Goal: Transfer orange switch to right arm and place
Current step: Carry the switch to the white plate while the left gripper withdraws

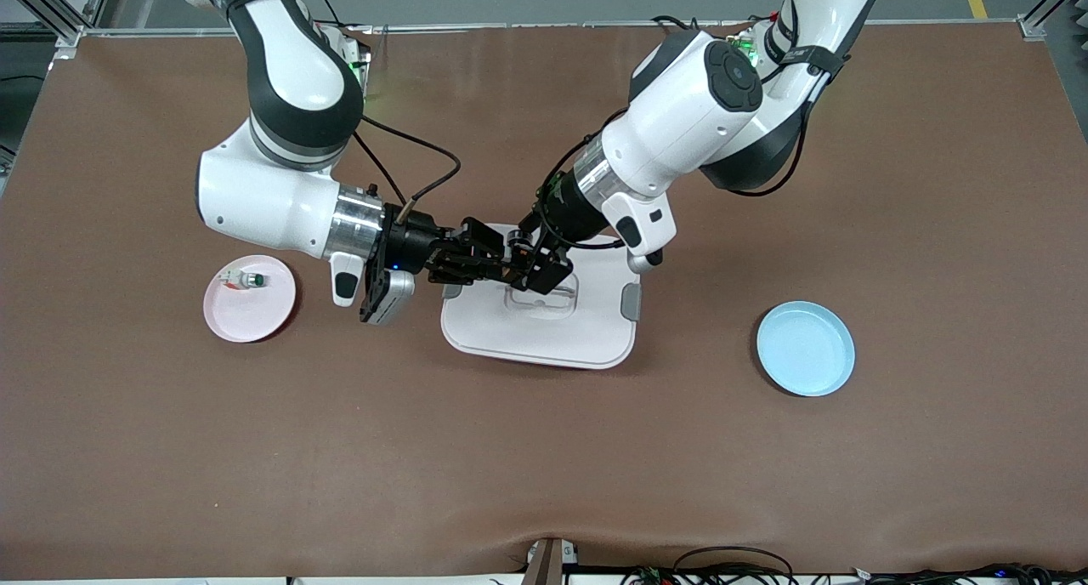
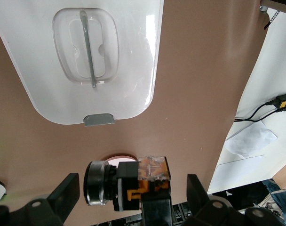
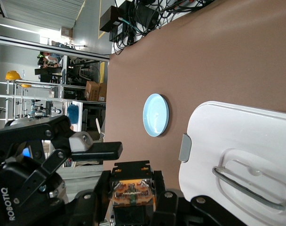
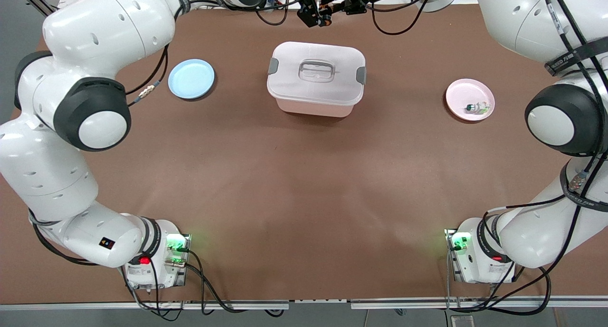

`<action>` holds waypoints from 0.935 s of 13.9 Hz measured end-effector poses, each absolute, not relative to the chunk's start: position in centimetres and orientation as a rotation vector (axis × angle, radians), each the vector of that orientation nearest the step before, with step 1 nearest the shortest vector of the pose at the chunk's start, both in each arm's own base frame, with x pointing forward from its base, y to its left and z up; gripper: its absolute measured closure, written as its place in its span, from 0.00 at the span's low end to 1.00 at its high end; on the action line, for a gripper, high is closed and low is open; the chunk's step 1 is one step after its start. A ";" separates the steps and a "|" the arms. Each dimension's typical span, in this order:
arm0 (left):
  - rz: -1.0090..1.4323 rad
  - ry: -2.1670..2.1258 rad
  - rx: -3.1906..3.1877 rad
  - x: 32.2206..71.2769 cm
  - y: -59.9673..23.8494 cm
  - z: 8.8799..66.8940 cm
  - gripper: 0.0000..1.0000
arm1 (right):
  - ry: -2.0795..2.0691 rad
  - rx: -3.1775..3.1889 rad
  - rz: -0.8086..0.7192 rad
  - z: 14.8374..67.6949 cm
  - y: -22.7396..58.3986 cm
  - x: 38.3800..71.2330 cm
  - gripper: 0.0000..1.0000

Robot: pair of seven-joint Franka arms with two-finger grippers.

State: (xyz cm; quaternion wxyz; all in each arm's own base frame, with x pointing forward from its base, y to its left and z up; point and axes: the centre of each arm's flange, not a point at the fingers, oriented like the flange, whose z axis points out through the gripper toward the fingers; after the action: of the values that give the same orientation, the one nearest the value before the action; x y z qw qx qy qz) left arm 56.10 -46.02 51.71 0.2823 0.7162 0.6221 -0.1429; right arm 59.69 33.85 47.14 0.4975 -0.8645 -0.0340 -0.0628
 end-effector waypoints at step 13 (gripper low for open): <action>-0.283 1.707 1.985 60.6 -38.5 50.0 0.00 | -0.849 -2.419 -0.125 41.8 25.7 61.5 0.59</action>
State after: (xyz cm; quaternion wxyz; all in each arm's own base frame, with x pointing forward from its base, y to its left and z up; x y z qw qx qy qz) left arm 60.65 -38.48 50.01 0.2515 0.7295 0.6274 -0.1041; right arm 61.50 25.68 41.78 0.2836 -0.9037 -0.3173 -0.0466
